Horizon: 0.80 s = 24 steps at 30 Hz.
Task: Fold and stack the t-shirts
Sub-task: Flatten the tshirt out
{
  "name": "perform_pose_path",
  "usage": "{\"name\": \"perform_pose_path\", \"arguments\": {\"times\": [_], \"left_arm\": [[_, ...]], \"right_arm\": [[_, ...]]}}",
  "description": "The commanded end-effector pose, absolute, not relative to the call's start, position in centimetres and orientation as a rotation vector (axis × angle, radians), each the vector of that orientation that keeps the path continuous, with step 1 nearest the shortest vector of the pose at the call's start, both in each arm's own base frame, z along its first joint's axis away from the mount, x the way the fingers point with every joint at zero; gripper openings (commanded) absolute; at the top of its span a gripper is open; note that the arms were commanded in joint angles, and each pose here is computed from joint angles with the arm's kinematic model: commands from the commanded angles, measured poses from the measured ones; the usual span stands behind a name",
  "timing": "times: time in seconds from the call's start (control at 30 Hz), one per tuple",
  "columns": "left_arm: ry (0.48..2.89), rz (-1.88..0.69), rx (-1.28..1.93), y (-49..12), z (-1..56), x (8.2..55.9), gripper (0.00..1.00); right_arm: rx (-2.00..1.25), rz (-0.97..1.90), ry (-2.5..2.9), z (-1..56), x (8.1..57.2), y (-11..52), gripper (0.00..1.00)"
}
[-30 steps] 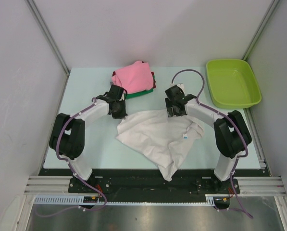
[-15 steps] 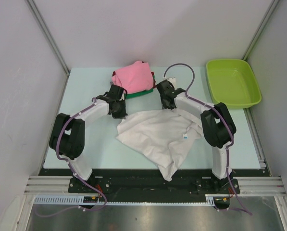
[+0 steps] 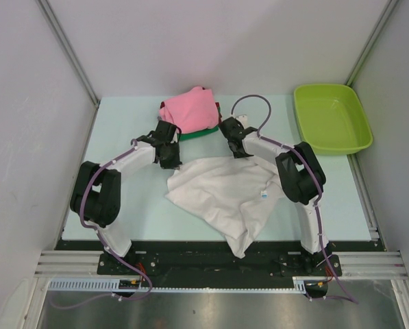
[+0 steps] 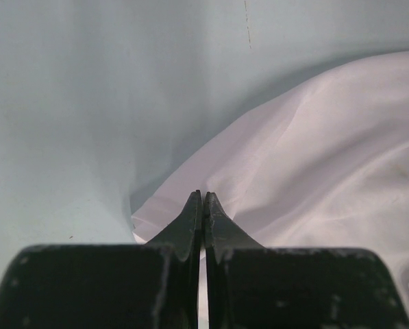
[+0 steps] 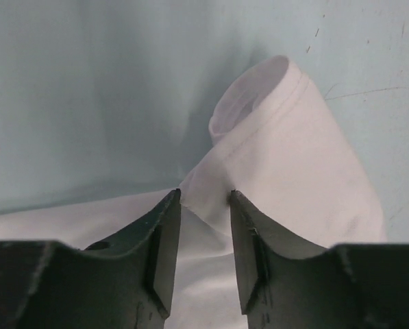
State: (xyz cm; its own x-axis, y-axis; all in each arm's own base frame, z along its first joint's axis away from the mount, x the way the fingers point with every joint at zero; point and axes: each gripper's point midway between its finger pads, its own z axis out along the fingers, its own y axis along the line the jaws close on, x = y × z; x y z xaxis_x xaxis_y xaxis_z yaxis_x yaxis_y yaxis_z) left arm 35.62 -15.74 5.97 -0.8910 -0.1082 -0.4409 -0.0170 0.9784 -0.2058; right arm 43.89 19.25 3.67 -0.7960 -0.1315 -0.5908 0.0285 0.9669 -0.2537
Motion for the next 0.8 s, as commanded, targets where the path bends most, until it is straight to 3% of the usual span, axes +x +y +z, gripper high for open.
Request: {"name": "perform_pose_path", "arguments": {"times": [0.0,0.13,0.3,0.4,0.57,0.77], "left_arm": [[2.611,-0.319,-0.094,-16.2,7.7,35.9,0.0],[2.615,-0.32,-0.094,-16.2,7.5,35.9,0.0],[2.601,-0.309,-0.098,-16.0,8.2,35.8,0.0],[2.542,-0.27,-0.112,-15.2,10.1,36.3,0.0],[2.44,-0.304,-0.071,-15.3,15.0,36.8,0.0],[2.164,-0.487,0.003,-16.3,25.2,36.1,0.0]], "right_arm": [[-0.02,-0.326,2.43,4.9,45.3,19.4,0.25],[-0.012,-0.346,2.418,5.3,45.3,19.1,0.0],[-0.004,-0.379,2.381,7.2,45.4,18.0,0.0],[0.0,-0.375,2.31,11.1,45.2,17.5,0.0],[0.028,-0.285,2.145,21.9,42.9,16.5,0.0],[0.043,-0.015,1.937,33.9,36.6,15.0,0.0]]}}
